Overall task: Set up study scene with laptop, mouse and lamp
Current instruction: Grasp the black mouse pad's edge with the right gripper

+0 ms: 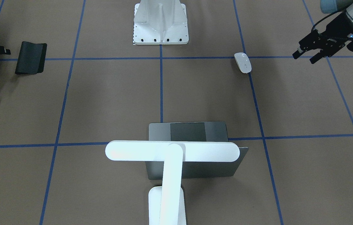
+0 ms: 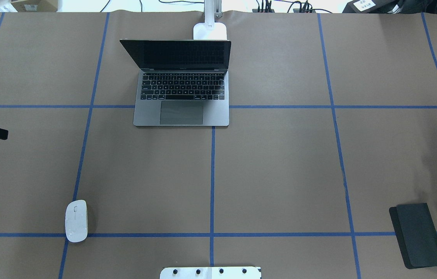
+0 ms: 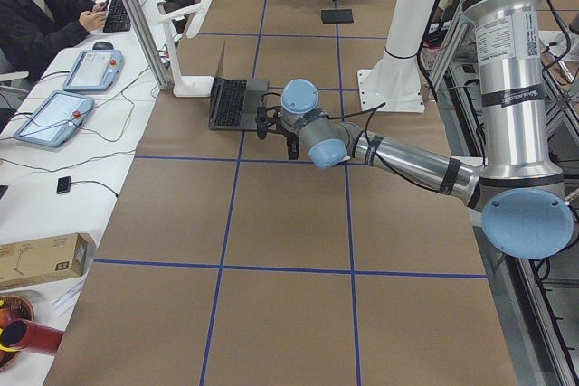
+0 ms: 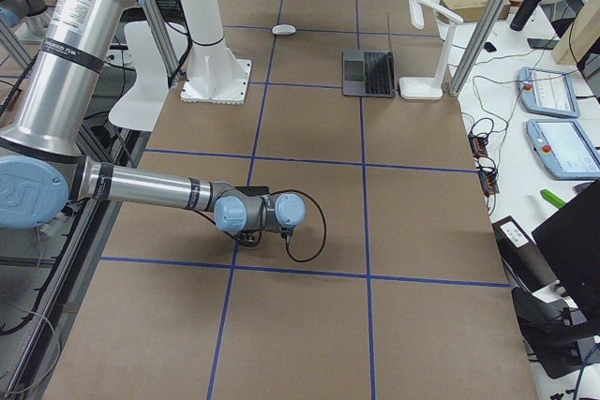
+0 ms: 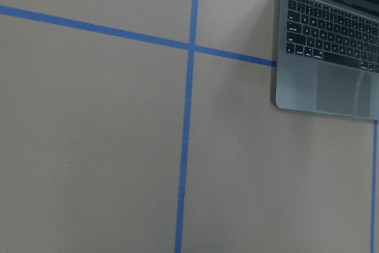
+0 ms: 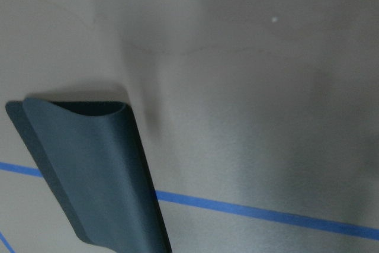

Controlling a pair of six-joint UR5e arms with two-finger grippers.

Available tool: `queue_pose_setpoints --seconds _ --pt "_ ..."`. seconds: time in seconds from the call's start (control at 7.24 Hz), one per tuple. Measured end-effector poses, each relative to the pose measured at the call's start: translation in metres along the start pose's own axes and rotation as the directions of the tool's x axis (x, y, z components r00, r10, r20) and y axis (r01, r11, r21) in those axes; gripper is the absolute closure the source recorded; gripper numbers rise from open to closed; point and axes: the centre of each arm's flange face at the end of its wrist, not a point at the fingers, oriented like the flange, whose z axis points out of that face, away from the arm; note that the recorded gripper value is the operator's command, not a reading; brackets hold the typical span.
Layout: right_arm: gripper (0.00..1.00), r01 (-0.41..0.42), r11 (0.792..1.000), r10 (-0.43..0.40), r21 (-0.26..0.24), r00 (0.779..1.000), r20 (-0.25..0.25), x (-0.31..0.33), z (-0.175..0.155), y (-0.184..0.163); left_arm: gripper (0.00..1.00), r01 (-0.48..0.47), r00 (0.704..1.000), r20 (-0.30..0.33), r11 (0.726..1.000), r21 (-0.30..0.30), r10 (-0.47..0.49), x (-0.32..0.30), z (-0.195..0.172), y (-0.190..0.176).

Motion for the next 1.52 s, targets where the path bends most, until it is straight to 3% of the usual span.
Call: queue_pose_setpoints --seconds 0.55,0.97,1.1,1.38,1.52 --pt "0.0 0.103 0.993 -0.104 -0.058 0.994 -0.014 -0.048 0.02 -0.022 0.0 -0.016 1.0 -0.007 1.0 0.004 0.016 -0.015 -0.003 0.011" --pt "0.02 0.083 0.993 -0.086 -0.089 0.996 -0.032 -0.054 0.033 -0.026 0.0 -0.021 1.0 -0.01 1.0 0.007 0.021 -0.019 -0.005 0.016" --pt "0.19 0.069 0.993 -0.073 -0.094 0.997 -0.037 -0.054 0.036 -0.026 0.0 -0.022 1.0 -0.011 1.0 0.007 0.022 -0.02 -0.005 0.017" --pt "0.81 0.022 0.995 -0.026 -0.093 0.999 -0.041 -0.055 0.036 -0.026 0.0 -0.024 1.0 -0.012 1.0 0.008 0.025 -0.021 -0.005 0.017" --pt "1.0 0.004 0.996 -0.008 -0.091 0.999 -0.041 -0.056 0.036 -0.025 0.0 -0.025 1.0 -0.012 1.0 0.008 0.025 -0.021 -0.005 0.018"
